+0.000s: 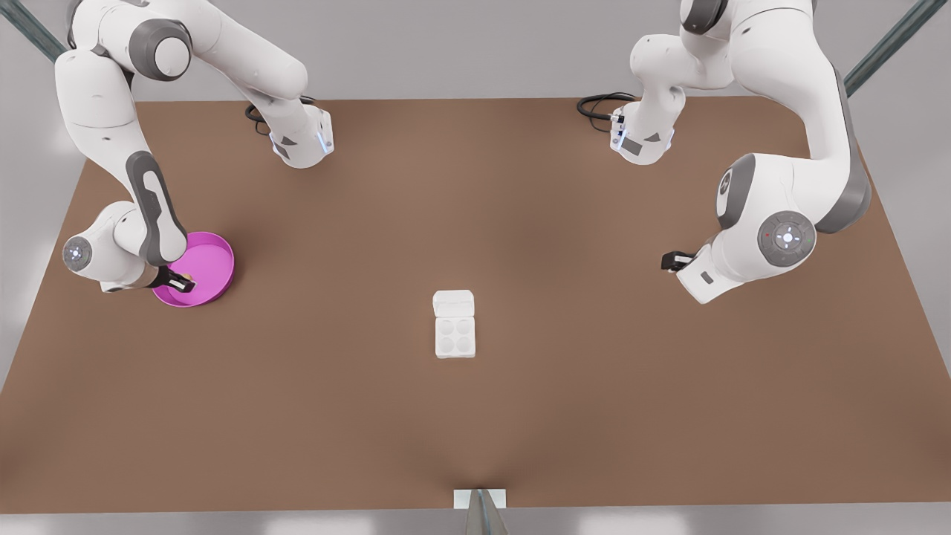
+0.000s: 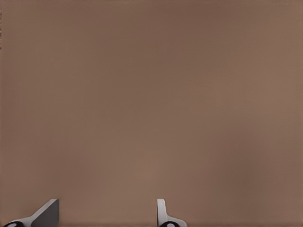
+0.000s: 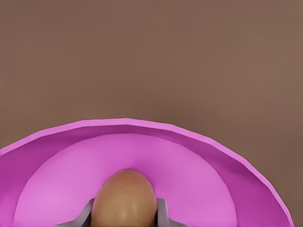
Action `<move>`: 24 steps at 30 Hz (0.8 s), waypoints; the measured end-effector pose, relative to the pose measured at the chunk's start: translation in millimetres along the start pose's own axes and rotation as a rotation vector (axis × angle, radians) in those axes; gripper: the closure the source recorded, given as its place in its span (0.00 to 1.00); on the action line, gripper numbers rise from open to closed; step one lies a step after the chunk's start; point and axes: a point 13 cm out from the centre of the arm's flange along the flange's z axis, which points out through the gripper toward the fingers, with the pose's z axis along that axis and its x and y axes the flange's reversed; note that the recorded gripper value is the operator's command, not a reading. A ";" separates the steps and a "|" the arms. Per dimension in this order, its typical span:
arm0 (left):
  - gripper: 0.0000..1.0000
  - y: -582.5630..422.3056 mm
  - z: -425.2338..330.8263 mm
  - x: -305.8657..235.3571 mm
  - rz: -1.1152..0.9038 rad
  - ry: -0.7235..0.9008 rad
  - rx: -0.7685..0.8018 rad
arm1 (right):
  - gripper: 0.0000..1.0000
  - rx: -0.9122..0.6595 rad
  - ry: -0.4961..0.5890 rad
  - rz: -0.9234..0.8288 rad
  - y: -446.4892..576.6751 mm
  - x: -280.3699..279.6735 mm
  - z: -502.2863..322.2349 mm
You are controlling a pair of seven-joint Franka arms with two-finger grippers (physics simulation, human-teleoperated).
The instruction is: Pack egg into the box and close the box lid
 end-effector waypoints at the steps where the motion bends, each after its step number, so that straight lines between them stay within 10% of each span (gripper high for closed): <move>1: 0.00 0.0 0.3 -0.1 0.000 0.001 0.000 | 0.59 0.000 0.001 -0.001 0.3 0.2 0.0; 24: 0.00 -0.1 -0.4 -1.4 0.000 -0.001 0.000 | 0.60 -0.023 0.085 -0.216 129.2 2.0 -66.1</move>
